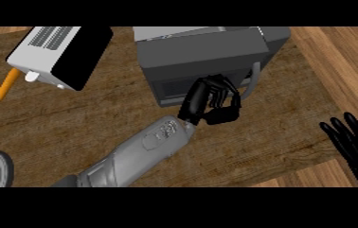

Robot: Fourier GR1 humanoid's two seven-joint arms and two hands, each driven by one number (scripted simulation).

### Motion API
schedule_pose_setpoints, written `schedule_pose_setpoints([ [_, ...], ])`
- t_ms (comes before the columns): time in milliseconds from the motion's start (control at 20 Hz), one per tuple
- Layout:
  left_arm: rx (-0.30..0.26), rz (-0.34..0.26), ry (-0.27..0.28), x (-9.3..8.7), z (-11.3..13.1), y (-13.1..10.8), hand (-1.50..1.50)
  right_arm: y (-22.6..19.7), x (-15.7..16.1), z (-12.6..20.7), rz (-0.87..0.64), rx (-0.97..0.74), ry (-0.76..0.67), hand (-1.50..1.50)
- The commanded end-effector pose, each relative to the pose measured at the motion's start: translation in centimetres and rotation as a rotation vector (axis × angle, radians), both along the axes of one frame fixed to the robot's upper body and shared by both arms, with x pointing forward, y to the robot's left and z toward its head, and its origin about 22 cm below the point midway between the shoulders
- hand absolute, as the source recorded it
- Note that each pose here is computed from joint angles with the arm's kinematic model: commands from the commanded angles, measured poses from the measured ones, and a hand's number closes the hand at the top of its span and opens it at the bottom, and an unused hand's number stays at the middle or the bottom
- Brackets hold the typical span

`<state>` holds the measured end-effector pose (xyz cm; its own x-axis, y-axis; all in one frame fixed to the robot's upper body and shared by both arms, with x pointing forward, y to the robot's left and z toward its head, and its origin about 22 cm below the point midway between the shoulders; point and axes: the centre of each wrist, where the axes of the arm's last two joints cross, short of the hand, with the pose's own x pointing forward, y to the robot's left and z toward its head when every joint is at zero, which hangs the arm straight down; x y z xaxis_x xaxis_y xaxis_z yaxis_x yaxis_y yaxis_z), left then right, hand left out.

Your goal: Pick up the milk, place it into the microwave and close the microwave

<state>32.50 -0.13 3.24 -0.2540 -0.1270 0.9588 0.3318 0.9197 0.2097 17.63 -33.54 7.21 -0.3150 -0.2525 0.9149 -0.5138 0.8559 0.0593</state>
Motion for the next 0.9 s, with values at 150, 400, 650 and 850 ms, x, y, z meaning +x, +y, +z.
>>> schedule_pose_setpoints([
  [150,-0.073,0.066,0.005,2.8,1.7,0.5,1.50,0.0,0.3,1.0,-0.004,0.011,-0.011,-1.50],
  [400,-0.100,0.083,0.039,3.3,1.4,0.9,1.50,-0.6,0.2,2.3,0.003,-0.013,-0.029,-1.50],
  [650,-0.172,0.101,0.094,3.6,1.6,1.2,1.50,-0.8,0.5,2.5,0.007,0.021,-0.038,-1.50],
  [850,-0.184,0.157,0.110,3.7,0.9,1.7,1.50,-0.7,0.5,2.8,0.008,0.044,-0.044,-1.50],
])
